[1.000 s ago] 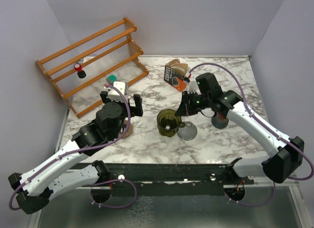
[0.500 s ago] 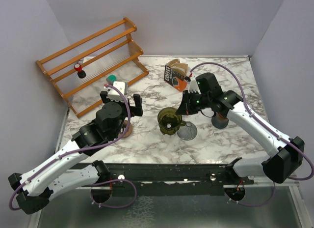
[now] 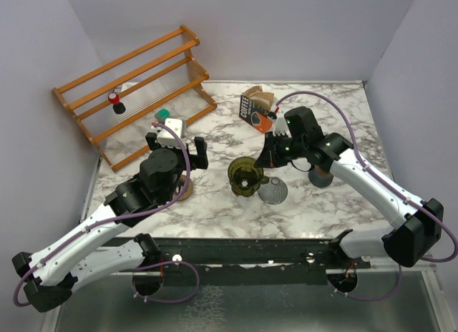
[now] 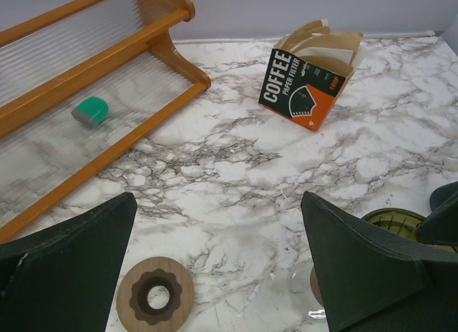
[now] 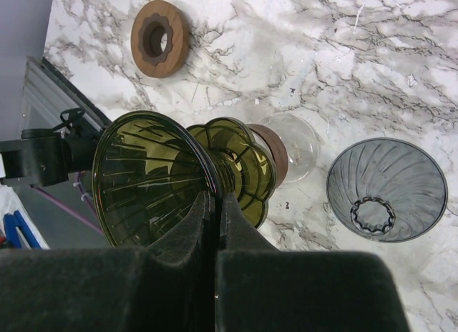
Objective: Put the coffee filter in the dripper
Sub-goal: Place the coffee dripper on the coffee server.
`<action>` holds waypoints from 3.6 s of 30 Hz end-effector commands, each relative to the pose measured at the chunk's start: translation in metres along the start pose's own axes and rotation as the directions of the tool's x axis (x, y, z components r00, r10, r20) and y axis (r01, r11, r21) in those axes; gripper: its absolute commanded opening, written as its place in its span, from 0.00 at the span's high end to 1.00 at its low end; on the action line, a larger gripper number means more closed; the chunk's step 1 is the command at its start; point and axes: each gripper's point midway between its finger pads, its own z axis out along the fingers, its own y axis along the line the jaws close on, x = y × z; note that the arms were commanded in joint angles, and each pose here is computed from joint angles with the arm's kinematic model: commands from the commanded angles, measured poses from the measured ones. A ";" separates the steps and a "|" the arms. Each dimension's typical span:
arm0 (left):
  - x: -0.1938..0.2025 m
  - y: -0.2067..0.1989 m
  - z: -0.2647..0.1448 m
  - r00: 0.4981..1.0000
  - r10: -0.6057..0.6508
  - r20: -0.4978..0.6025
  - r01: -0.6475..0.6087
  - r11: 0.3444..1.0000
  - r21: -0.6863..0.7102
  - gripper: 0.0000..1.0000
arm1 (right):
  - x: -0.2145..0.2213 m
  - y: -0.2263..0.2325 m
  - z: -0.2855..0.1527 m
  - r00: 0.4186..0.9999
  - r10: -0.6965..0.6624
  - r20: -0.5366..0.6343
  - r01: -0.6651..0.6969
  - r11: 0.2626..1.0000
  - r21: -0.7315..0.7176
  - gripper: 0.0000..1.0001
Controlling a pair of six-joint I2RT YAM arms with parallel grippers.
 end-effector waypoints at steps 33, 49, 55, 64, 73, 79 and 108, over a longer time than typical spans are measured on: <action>-0.001 0.001 0.001 1.000 -0.013 0.012 0.013 1.000 0.007 0.01 | -0.003 0.018 -0.001 0.999 -0.030 -0.015 0.031 0.999 0.020 0.99; -0.001 0.001 0.001 1.000 -0.011 0.011 0.011 1.000 0.007 0.01 | -0.013 0.031 -0.006 0.999 -0.040 0.022 0.040 0.999 -0.002 0.99; 0.000 0.001 0.001 1.000 -0.010 0.009 0.010 1.000 0.009 0.01 | -0.007 0.027 0.000 1.000 -0.031 0.003 0.031 1.000 -0.001 0.99; 0.000 0.001 0.002 1.000 -0.010 0.007 0.010 1.000 0.009 0.01 | 0.000 0.020 0.007 1.000 -0.025 -0.017 0.025 1.000 0.018 0.99; 0.001 0.000 0.002 1.000 -0.009 0.005 0.009 1.000 0.008 0.01 | 0.006 0.015 0.011 0.999 -0.019 -0.030 0.019 0.999 0.033 0.85; 0.001 0.001 0.002 1.000 -0.007 0.005 0.007 1.000 0.008 0.01 | 0.004 0.013 0.008 1.000 -0.022 -0.016 0.023 0.999 0.050 0.71; 0.005 -0.002 0.005 1.000 0.011 -0.011 -0.011 1.000 0.011 0.01 | -0.140 0.009 -0.043 0.885 -0.299 0.358 0.164 0.918 0.362 0.37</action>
